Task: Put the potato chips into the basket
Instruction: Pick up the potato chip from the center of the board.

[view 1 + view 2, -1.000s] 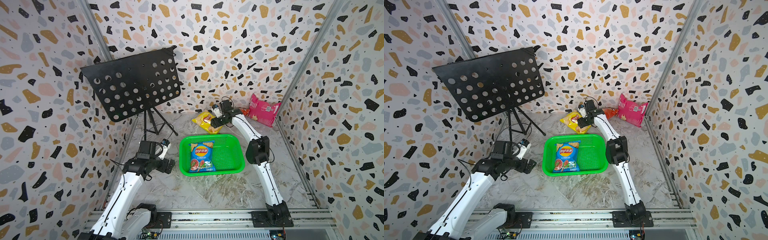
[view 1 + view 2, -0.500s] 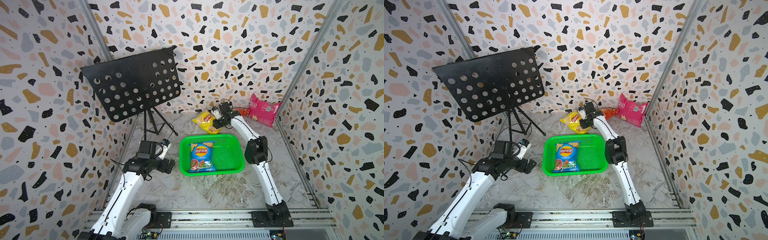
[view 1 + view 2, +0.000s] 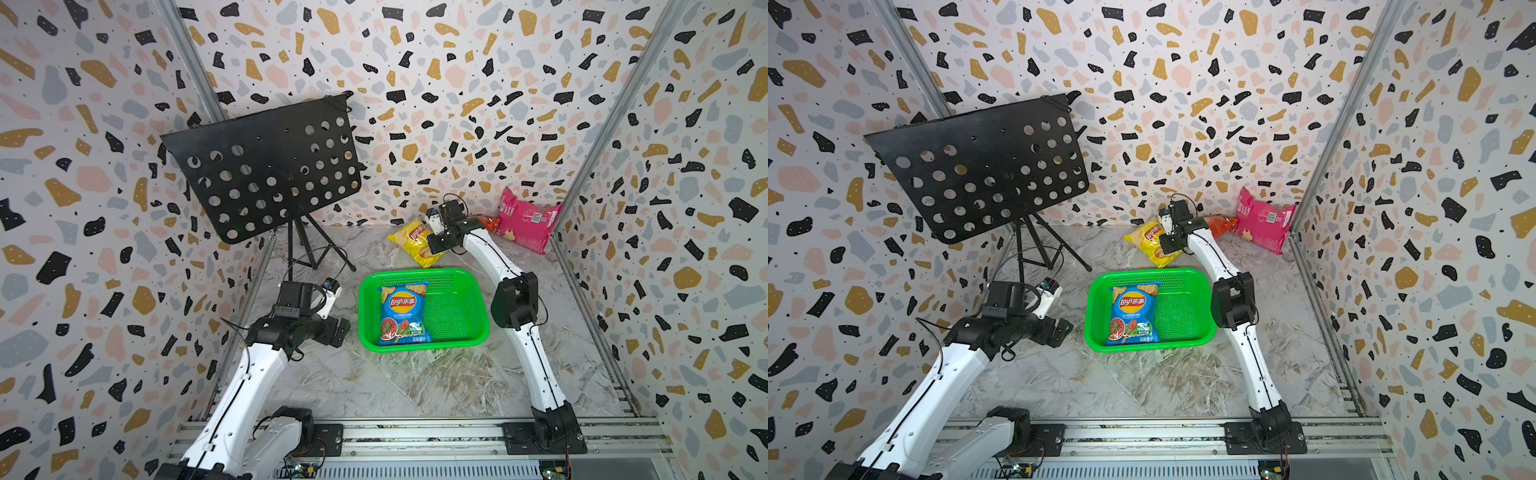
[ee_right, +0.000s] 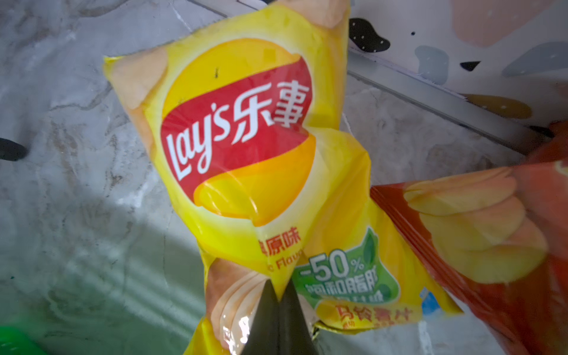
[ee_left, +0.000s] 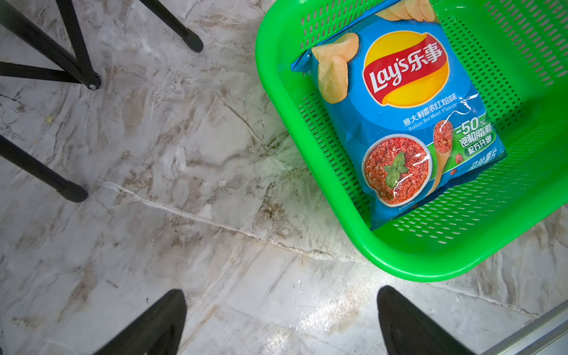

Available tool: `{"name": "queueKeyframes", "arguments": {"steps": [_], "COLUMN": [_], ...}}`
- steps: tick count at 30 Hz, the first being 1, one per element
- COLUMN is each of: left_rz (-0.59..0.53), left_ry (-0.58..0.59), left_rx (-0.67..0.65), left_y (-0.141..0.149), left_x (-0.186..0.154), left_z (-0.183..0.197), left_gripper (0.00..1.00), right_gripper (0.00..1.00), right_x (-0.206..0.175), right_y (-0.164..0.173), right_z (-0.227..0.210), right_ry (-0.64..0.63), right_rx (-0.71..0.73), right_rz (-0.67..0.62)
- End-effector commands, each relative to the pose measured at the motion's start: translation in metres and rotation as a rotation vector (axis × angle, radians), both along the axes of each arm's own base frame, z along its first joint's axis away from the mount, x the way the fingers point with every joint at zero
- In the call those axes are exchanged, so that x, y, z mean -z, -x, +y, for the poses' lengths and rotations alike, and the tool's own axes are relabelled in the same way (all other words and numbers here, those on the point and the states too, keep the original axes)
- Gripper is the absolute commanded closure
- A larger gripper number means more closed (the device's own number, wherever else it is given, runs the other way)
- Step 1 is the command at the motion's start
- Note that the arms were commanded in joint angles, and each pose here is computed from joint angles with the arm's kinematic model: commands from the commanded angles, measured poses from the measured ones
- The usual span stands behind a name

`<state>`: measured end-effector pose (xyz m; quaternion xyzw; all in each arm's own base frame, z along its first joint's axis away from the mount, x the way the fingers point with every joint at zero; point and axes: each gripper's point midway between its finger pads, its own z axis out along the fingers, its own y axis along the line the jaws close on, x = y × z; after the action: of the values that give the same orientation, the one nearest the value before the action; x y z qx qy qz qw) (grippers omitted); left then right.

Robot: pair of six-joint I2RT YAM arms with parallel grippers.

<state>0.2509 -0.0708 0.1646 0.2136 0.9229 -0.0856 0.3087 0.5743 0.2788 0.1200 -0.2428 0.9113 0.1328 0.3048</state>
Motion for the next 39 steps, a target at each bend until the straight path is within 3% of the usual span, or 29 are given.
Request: {"name": "queueKeyframes", "arguments": {"steps": [1,13,22,25,30,39], "left_rz": [0.005,-0.010,-0.018,-0.026,-0.024,-0.028], "left_ry": [0.000,-0.001,0.002,0.005,0.009,0.009], "left_rx": [0.006,0.002,0.003,0.004,0.009,0.009], "left_y": [0.002,0.003,0.004,0.004,0.004,0.005], "left_x": [0.003,0.000,-0.002,-0.004,-0.004,-0.004], "left_z": [0.000,0.001,0.001,0.000,-0.001,0.000], "left_gripper": [0.00,0.00,0.00,0.00,0.00,0.00], "right_gripper": [1.00,1.00,1.00,1.00,1.00,1.00], "right_x": [-0.096,-0.146,-0.163,-0.159,-0.131,-0.097], "right_y": [0.008,0.036,0.112,0.146,0.197,0.253], "right_z": [0.001,-0.021,-0.040,-0.045,-0.049,-0.067], "right_ry": [-0.090,-0.153,-0.144,-0.113,-0.169,-0.198], "right_rx": [0.035,0.201,0.324,0.357,0.434,0.580], "right_rz": [-0.127,-0.109,-0.107,-0.115,-0.032,-0.004]}}
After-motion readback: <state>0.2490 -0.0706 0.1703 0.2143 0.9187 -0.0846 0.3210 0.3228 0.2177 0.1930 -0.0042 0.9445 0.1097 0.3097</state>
